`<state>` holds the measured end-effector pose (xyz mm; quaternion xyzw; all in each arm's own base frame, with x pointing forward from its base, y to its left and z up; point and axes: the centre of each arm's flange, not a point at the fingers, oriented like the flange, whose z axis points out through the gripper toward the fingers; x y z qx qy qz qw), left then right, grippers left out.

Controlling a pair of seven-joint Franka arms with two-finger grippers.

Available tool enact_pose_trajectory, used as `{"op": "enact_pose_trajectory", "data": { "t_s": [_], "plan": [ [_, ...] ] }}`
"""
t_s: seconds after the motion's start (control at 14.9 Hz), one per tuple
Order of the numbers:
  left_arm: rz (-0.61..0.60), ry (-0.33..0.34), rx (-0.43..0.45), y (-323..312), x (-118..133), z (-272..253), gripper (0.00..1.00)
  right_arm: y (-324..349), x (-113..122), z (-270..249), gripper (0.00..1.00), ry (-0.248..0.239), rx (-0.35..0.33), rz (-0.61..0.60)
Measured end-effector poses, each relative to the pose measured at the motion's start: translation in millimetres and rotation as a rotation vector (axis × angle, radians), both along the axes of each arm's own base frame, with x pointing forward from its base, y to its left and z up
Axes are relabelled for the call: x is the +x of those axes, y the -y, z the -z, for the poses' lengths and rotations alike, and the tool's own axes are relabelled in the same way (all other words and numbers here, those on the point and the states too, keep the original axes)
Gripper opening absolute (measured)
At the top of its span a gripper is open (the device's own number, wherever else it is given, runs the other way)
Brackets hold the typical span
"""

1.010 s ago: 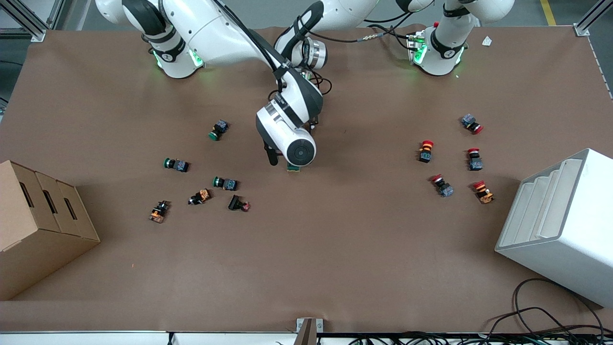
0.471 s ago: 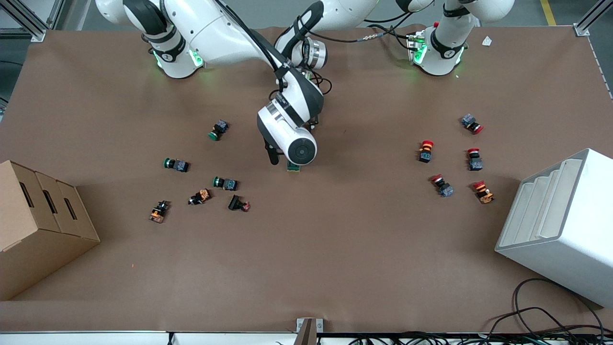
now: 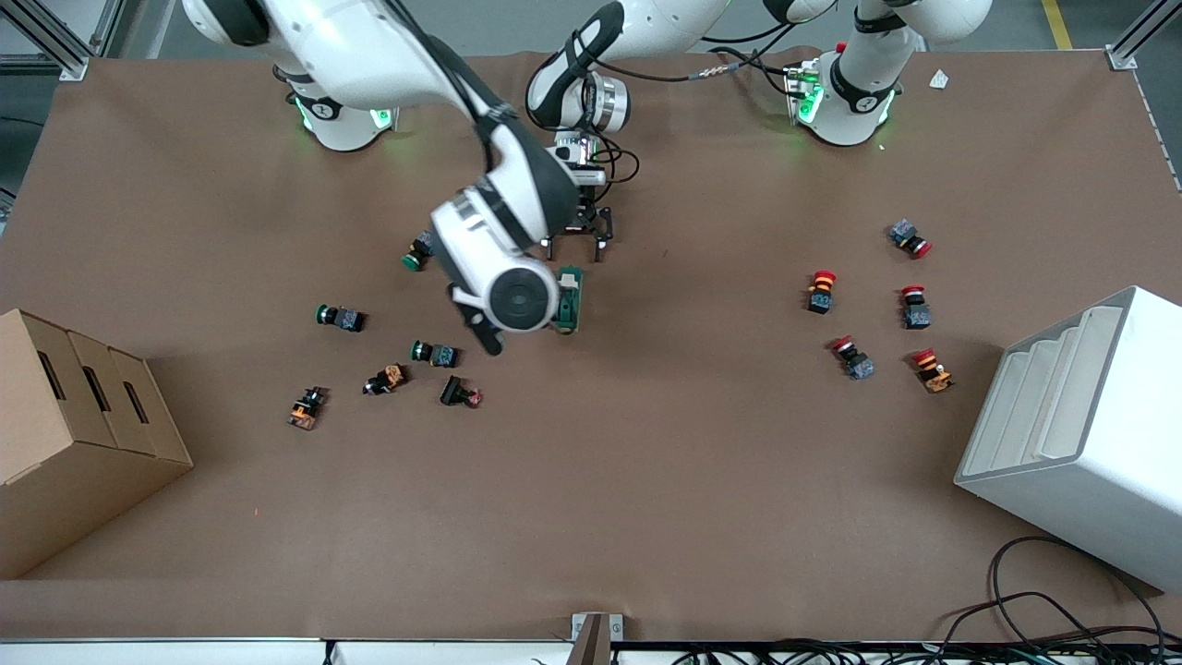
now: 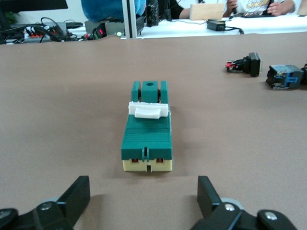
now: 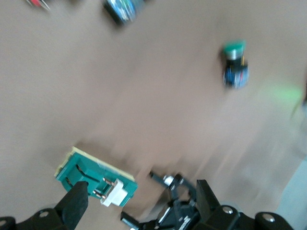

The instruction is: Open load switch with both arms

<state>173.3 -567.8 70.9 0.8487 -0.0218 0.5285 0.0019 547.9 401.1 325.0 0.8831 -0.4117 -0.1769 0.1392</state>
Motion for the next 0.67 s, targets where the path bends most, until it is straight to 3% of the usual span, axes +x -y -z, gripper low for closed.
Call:
{"op": "enact_pose_trajectory", "data": {
  "t_s": [0.34, 0.67],
  "plan": [
    [-0.151, -0.145, 0.003, 40.3, 2.2, -44.9, 0.99, 130.4, 60.9, -64.4, 1.00, 0.040, 0.187, -0.320],
    [-0.293, -0.273, -0.031, 67.3, 46.2, -118.3, 1.00, 264.0, 88.3, -114.6, 1.00, 0.082, 0.303, -0.597]
  ]
}}
